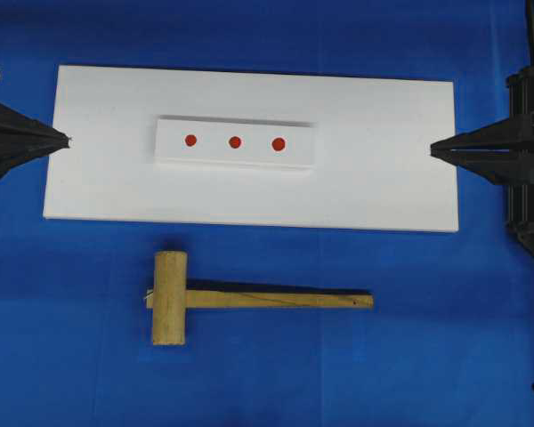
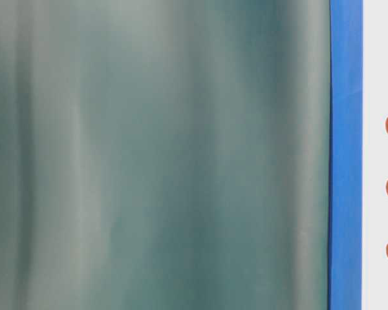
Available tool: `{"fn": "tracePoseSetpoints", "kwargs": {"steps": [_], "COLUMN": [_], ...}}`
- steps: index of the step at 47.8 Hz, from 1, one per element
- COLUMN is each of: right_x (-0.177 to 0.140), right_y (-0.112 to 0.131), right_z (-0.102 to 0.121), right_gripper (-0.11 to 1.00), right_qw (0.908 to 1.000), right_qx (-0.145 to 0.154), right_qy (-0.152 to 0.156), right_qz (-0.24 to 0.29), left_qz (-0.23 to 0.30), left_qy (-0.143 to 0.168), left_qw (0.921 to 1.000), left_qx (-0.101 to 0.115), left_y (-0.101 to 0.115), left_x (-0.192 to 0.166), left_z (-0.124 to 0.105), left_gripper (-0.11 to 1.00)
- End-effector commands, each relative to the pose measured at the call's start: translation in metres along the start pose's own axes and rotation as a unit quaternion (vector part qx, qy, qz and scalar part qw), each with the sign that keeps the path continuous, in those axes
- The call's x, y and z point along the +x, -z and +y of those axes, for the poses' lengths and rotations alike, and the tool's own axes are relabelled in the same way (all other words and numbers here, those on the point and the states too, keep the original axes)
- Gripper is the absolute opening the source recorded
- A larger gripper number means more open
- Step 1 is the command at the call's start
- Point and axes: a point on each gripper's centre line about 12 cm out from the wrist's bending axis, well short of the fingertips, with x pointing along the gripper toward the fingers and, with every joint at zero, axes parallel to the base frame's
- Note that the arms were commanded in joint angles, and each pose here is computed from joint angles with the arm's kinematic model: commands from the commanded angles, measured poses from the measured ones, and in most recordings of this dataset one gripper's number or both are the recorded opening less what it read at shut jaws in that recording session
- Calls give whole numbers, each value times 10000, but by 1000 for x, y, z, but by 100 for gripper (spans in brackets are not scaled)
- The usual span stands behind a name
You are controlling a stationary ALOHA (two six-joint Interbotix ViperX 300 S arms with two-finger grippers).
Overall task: Hit the mark with a hammer.
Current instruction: 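Move the right gripper over the wooden hammer's handle, then lower and close the right gripper on the hammer handle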
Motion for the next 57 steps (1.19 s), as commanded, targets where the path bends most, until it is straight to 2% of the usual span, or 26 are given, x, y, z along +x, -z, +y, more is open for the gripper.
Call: {"fn": "tracePoseSetpoints", "kwargs": {"steps": [1,8,20,28,31,35,46,49,57], "right_x": [5,15,48,75,88,104,151,162,188], "right_y": [-11,-10,-2,17,28,39,74,87,124], "right_z": [1,10,39,49,52,57,81,85,95], "right_gripper": [0,-6,-5,0,7,23,86,90,87], "right_qw": [9999,9995,9935,9871,9835,9789,9616,9580,9497], "right_qx": [18,95,555,828,964,1094,1428,1531,1742], "right_qy": [-31,-222,-723,-759,-722,-701,-683,-620,-453], "right_qz": [-123,193,675,1145,1353,1578,2240,2344,2563], "left_qz": [-91,-91,-84,-84,-84,-77,-54,-46,-46], "left_qy": [34,27,4,6,-4,-4,-5,-5,-10], "left_qw": [9997,9995,9995,9996,9995,9996,9996,9996,9996], "left_qx": [-224,-292,-290,-283,-289,-289,-289,-289,-266], "left_y": [-7,-7,-6,-6,-6,-6,-4,-3,-3], "left_x": [2,2,2,2,2,2,1,1,1], "left_z": [-2,-1,-1,-1,0,0,0,0,0], "left_gripper": [0,0,0,0,0,0,0,0,0]}}
